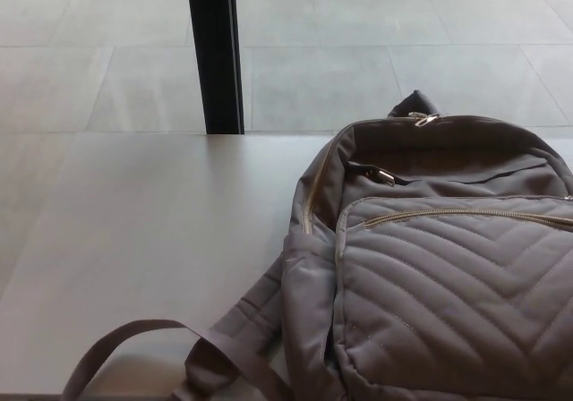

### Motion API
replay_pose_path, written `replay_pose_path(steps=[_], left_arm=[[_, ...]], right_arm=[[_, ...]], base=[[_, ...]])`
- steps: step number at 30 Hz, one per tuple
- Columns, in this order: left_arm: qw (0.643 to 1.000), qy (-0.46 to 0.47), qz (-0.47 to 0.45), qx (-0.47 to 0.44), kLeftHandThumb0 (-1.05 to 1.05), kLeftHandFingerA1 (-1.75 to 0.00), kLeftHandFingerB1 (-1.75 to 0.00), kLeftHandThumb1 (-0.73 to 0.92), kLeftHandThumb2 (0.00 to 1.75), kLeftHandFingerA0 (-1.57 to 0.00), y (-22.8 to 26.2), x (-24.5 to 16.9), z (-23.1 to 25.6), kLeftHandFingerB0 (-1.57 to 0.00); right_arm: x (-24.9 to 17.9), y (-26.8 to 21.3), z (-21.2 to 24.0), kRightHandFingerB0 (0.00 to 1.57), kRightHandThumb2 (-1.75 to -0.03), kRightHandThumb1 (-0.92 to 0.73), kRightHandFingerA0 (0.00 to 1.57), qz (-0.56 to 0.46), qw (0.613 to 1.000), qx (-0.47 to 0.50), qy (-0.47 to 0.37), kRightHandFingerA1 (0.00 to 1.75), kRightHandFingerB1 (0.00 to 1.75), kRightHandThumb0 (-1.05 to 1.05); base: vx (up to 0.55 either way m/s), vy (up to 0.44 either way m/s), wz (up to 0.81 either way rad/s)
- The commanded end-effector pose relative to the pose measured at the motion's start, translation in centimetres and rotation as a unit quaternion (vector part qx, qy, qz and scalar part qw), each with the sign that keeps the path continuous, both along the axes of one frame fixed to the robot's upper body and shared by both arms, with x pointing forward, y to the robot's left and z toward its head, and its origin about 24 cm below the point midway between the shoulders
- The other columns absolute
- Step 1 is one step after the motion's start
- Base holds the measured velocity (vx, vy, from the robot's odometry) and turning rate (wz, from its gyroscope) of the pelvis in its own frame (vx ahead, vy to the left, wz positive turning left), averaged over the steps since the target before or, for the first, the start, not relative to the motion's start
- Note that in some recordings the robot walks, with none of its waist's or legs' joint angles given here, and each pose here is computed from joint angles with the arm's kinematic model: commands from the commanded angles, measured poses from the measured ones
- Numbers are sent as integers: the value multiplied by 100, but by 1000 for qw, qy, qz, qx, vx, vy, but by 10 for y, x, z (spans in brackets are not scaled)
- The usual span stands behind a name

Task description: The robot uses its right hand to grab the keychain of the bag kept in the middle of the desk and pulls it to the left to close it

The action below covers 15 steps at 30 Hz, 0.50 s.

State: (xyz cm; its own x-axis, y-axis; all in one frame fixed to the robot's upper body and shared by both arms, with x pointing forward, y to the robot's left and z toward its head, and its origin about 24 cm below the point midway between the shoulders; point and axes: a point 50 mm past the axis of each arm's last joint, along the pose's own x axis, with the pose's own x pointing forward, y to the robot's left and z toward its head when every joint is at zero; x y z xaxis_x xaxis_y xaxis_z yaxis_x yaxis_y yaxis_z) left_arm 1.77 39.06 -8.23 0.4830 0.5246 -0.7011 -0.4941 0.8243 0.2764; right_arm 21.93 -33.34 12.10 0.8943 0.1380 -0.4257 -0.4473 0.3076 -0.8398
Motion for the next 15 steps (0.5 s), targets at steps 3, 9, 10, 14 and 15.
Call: replay_pose_path(steps=[3, 9, 10, 14, 15], left_arm=[[1000, 9, -2, 17, -49, -50, -47, 61, 59, -71, 7, 0, 4, -68], [1000, 8, -3, 14, -53, -51, -47, 62, 59, -70, 8, -1, 4, -67], [1000, 7, -7, 18, -55, -54, -47, 62, 59, -72, 7, -1, 5, -68], [999, 5, -21, 24, -54, -51, -45, 65, 60, -68, 6, 0, 6, -61], [999, 7, -21, 24, -54, -51, -45, 65, 60, -68, 6, 0, 6, -61]], right_arm=[[-4, 12, -12, 89, -95, -75, 83, 31, 999, 35, -20, 164, 94, -25], [-5, 9, -13, 74, -100, -71, 88, 26, 998, 37, -49, 165, 149, -25], [-6, 8, -13, 70, -100, -72, 85, 22, 998, 35, -51, 168, 150, -24], [-7, 7, -12, 64, -108, -69, 76, 16, 997, 22, -71, 175, 163, -25], [-8, 7, -12, 64, -108, -69, 76, 15, 997, 20, -74, 175, 163, -25]], base=[[0, 0, 0], [0, 0, 0], [0, 0, 0], [0, 0, 0], [0, 0, 0]])
